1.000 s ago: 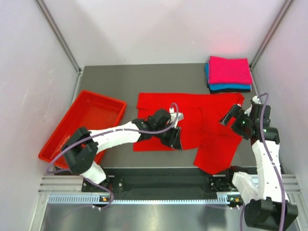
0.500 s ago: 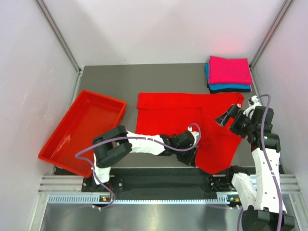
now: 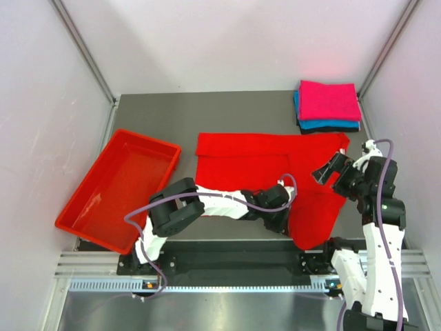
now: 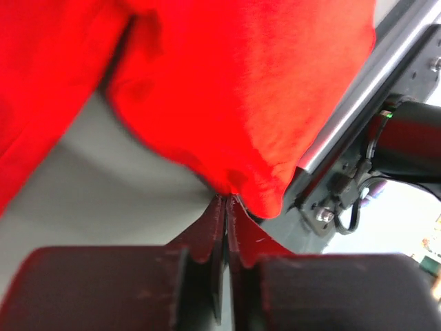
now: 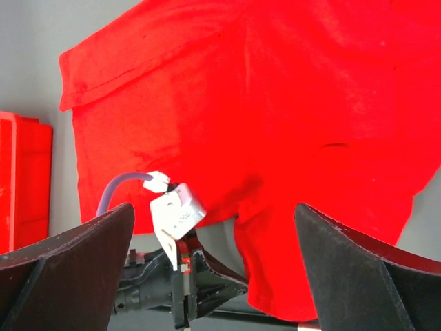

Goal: Fold and stack the t-shirts
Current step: Fold the tshirt

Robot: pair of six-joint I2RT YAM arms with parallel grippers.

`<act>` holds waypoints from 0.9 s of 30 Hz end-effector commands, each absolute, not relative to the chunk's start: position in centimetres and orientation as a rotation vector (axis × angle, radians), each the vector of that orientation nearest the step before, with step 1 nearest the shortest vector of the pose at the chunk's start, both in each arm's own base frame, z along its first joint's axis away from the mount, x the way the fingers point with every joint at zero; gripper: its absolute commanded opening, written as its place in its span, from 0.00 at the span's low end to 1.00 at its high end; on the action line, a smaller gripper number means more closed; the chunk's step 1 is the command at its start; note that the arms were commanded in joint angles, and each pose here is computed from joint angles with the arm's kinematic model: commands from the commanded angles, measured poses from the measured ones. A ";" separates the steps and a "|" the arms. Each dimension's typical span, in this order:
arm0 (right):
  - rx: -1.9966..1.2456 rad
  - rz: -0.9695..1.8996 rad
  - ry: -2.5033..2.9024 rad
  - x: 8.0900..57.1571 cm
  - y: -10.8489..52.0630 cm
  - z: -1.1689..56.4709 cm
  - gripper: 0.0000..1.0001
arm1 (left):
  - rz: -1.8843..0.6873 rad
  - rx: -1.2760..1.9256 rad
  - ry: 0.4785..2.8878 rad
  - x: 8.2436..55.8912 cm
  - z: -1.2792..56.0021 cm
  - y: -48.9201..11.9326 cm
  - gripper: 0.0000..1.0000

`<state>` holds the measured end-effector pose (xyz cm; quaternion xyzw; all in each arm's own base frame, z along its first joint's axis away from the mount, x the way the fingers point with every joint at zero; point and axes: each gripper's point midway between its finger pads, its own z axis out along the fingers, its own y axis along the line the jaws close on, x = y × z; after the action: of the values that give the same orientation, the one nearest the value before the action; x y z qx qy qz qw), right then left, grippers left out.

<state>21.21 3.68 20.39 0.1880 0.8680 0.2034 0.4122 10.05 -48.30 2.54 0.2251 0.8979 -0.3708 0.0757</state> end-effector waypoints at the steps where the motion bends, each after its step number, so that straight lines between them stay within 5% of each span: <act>1: 0.478 0.449 2.153 20.9 2.8 21.8 1.00 | -1.293 0.687 2.650 10.0 5.8 -50.8 0.00; 7: 0.537 0.325 2.243 20.3 1.1 18.5 0.91 | -1.665 0.405 2.496 15.7 13.2 -52.7 0.00; 14: 0.541 0.325 2.322 20.2 1.5 15.4 0.69 | -1.832 0.188 2.388 23.1 15.0 -52.4 0.00; 21: 0.538 0.275 2.370 19.6 2.2 14.0 0.66 | -1.923 0.062 2.323 27.6 14.9 -51.8 0.00; 27: 0.885 0.448 2.377 19.7 4.3 9.5 0.72 | -1.990 0.009 2.289 29.4 14.3 -51.4 0.00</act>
<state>19.36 3.24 11.42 0.2564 0.9068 0.1352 0.3060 28.26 -50.72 10.08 -0.0185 0.7991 -0.5998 0.0353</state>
